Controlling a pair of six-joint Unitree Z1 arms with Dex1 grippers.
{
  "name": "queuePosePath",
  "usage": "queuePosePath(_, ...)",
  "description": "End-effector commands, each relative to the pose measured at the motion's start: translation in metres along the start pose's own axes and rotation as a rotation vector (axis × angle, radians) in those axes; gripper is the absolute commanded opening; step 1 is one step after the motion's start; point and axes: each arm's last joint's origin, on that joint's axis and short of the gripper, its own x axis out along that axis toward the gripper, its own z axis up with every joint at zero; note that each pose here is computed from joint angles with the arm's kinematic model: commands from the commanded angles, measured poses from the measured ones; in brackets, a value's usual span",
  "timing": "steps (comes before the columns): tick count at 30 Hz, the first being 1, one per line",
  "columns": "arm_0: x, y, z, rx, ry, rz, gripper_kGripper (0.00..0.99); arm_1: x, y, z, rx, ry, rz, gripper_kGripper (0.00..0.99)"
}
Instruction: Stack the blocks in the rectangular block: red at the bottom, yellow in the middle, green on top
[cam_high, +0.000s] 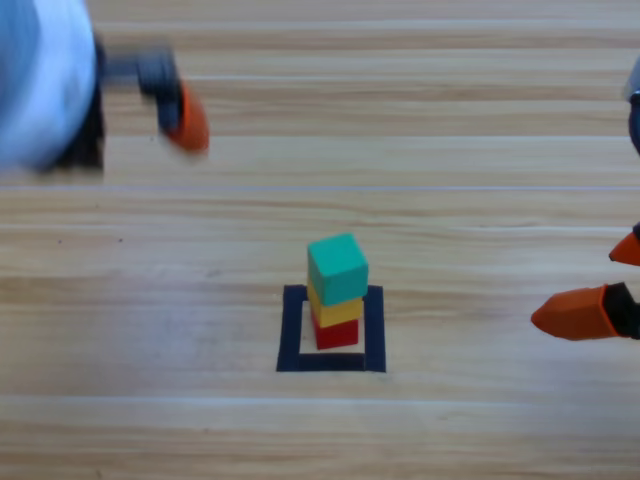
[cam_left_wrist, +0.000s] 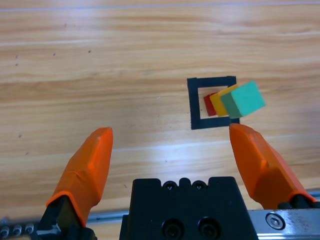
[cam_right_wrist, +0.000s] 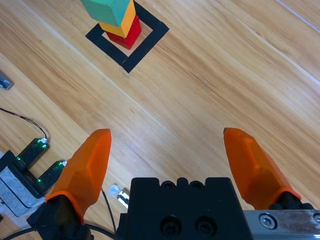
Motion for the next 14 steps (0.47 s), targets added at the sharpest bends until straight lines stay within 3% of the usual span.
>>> queuePosePath(1, 0.017, 0.021, -0.039, 0.076, -0.003, -0.026, 0.990, 0.001, -0.003, 0.004, 0.008, 0.008, -0.024, 0.989)
queuePosePath(7, 0.027, 0.046, -0.059, 0.064, -0.009, -0.044, 0.990, 0.004, -0.002, 0.005, 0.007, 0.016, -0.023, 0.989)
queuePosePath(14, 0.030, 0.046, -0.060, 0.070, -0.011, -0.041, 0.990, 0.001, -0.003, 0.005, 0.010, 0.004, -0.018, 0.989)
